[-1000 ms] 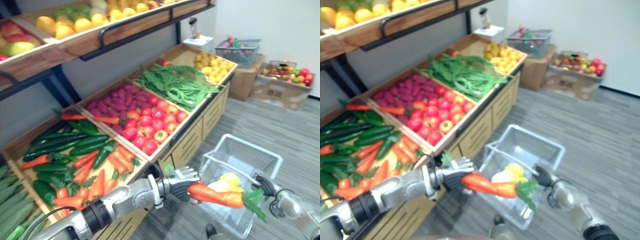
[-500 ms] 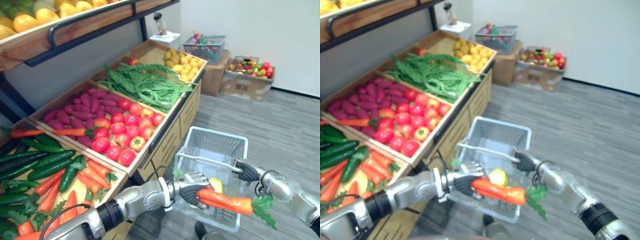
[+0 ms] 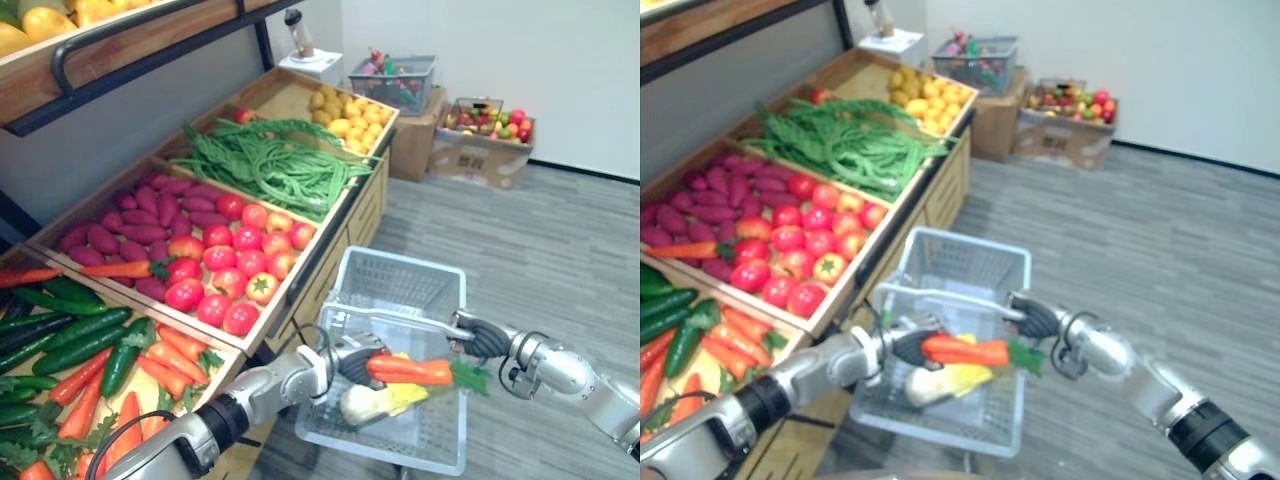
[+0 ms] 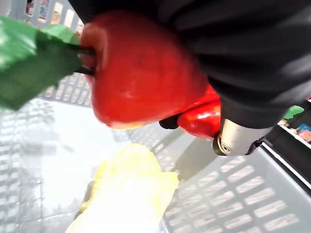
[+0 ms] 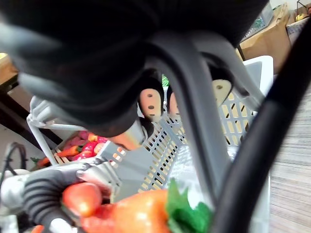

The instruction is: Pick vegetable in the basket

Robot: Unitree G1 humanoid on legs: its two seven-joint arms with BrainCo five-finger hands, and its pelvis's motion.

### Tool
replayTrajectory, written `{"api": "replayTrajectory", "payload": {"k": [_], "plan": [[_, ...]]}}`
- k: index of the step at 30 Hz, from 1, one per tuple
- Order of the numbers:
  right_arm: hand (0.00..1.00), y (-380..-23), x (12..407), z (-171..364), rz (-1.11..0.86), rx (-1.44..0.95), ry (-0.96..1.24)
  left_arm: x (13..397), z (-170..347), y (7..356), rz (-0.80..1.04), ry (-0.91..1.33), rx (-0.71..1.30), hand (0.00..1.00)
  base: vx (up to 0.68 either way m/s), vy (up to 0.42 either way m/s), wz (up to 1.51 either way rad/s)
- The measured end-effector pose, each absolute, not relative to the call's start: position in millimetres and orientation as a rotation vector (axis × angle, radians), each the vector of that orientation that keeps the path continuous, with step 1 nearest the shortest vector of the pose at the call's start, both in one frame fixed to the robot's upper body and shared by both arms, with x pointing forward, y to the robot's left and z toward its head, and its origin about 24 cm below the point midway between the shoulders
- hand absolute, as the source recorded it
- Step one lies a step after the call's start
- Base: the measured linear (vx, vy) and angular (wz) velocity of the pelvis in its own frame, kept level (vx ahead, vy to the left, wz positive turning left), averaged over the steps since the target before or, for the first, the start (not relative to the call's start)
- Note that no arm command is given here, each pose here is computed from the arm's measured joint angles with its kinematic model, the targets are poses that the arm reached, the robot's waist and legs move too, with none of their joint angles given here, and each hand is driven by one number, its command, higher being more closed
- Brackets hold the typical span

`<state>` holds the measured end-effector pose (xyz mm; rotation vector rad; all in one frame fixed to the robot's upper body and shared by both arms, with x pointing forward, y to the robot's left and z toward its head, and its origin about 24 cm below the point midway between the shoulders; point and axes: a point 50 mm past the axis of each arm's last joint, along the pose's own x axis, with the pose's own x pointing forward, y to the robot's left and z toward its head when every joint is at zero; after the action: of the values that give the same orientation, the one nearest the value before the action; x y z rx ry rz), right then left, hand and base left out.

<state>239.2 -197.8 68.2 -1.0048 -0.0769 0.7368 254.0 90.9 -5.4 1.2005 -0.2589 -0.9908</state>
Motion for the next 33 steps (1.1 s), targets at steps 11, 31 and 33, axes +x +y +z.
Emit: {"api": "replayTrajectory", "payload": {"k": [11,31,33], "plan": [[1.00,-191,238,66,0.760,-0.968,-0.079,266,-30,106,-0.878,-0.100,1.276,0.00,-0.04,-0.013,0.00],[1.00,-238,213,-19,0.365,-0.839,0.291,249,36,89,-0.668,-0.364,0.926,0.00,-0.07,0.003,0.40],[1.00,-252,204,-38,0.249,-0.815,0.396,241,47,94,-0.614,-0.388,0.841,0.00,-0.03,0.037,0.79]]}}
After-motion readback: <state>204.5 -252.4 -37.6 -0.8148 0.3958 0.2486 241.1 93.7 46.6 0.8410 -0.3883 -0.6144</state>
